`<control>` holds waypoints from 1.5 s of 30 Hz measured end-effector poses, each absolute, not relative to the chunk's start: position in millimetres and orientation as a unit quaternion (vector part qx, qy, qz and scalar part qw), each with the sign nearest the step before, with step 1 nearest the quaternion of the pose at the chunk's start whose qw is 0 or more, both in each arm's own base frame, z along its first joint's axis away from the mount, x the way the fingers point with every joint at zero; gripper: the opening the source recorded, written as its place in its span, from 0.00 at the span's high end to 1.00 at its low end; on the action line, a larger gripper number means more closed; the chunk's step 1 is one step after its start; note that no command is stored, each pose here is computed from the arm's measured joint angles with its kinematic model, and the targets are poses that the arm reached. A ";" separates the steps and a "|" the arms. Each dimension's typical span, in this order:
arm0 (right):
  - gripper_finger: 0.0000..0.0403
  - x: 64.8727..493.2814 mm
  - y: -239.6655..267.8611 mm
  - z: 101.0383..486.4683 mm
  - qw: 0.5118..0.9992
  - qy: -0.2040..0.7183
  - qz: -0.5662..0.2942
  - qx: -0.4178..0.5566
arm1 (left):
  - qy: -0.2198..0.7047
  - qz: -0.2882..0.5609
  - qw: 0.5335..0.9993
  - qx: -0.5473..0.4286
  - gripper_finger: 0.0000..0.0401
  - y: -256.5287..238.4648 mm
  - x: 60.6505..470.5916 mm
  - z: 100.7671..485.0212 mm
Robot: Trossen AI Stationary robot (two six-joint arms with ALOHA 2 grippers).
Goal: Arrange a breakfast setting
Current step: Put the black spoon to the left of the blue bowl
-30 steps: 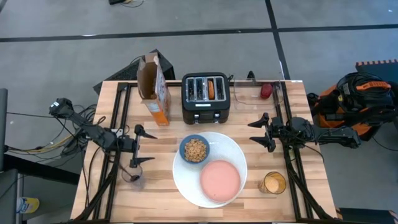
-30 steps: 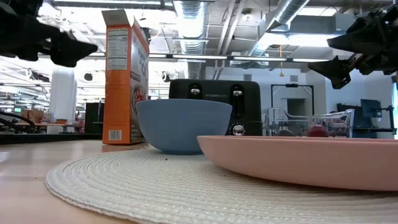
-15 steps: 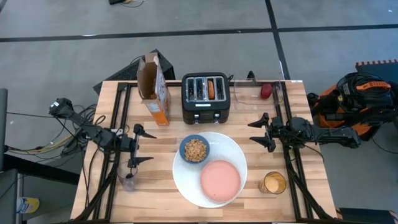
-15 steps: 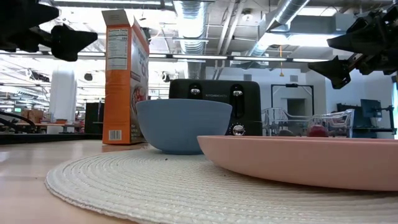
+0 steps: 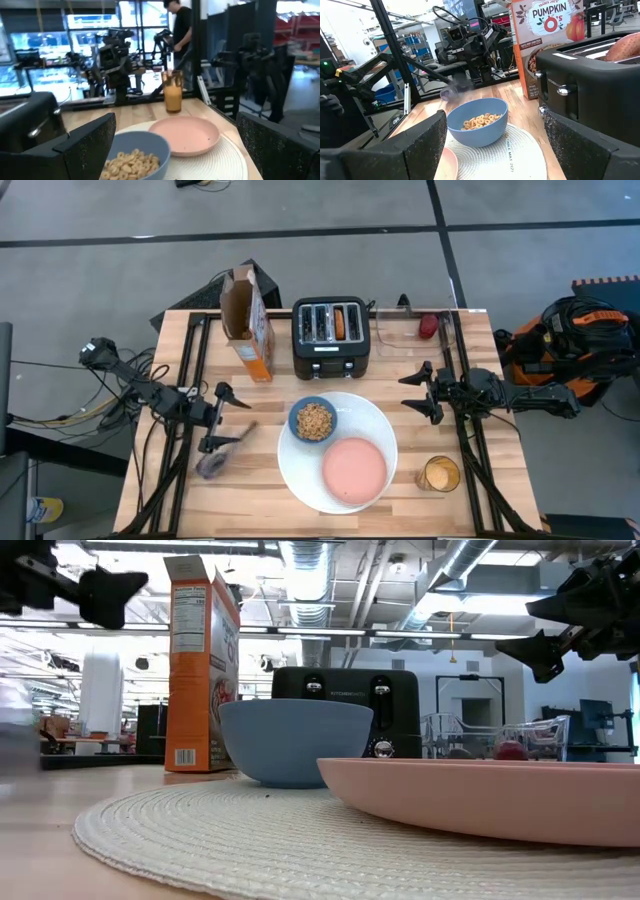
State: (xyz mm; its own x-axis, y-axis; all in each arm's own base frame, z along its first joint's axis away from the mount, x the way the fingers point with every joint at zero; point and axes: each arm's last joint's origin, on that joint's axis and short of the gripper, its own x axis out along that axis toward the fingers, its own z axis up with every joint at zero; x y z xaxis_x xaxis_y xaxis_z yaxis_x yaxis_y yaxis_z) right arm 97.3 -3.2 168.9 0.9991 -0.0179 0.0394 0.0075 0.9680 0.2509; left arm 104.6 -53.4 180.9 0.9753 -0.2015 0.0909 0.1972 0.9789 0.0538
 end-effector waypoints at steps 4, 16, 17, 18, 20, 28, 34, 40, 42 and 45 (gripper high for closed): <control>0.12 97.3 -3.3 168.9 0.992 -0.021 -0.007 0.126 | -0.071 -0.108 0.991 0.039 0.00 -55.1 103.9 198.4; 0.12 97.3 -3.3 169.0 0.992 -0.021 -0.007 0.126 | -0.055 -0.107 0.991 0.053 0.00 -56.0 103.0 222.0; 0.12 97.3 -3.3 168.9 0.992 -0.021 -0.007 0.126 | -0.046 -0.105 0.992 0.050 0.00 -55.9 103.2 220.2; 0.12 97.3 -3.3 168.9 0.992 -0.021 -0.007 0.126 | -0.034 -0.103 0.993 0.047 0.00 -55.8 103.3 218.0; 0.12 97.3 -3.3 168.9 0.992 -0.021 -0.007 0.126 | -0.008 -0.101 0.994 0.039 0.00 -55.7 103.6 212.9; 0.12 97.3 -3.2 168.9 0.992 -0.021 -0.006 0.126 | 0.038 -0.102 0.994 -0.013 0.00 -55.7 103.3 204.5; 0.12 97.3 -3.3 168.9 0.992 -0.021 -0.007 0.126 | 0.037 -0.100 0.994 -0.006 0.00 -55.6 103.4 204.4; 0.12 97.3 -3.3 168.9 0.992 -0.021 -0.006 0.126 | 0.038 -0.102 0.994 -0.008 0.00 -55.6 103.3 204.4; 0.12 97.3 -3.2 169.0 0.992 -0.021 -0.006 0.126 | 0.039 -0.104 0.994 -0.024 0.00 -55.8 103.3 204.4; 0.12 97.3 -3.2 168.8 0.992 -0.020 -0.006 0.126 | 0.044 -0.103 0.992 -0.063 0.00 -55.8 103.3 204.4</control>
State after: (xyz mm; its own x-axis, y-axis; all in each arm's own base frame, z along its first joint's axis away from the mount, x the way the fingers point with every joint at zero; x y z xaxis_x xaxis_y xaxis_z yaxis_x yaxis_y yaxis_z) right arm 97.3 -3.2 168.8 0.9991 -0.0179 0.0388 0.0076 0.9680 0.2509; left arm 103.3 -55.8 204.4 0.9750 -0.2096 -0.0736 0.1985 0.9708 -0.1348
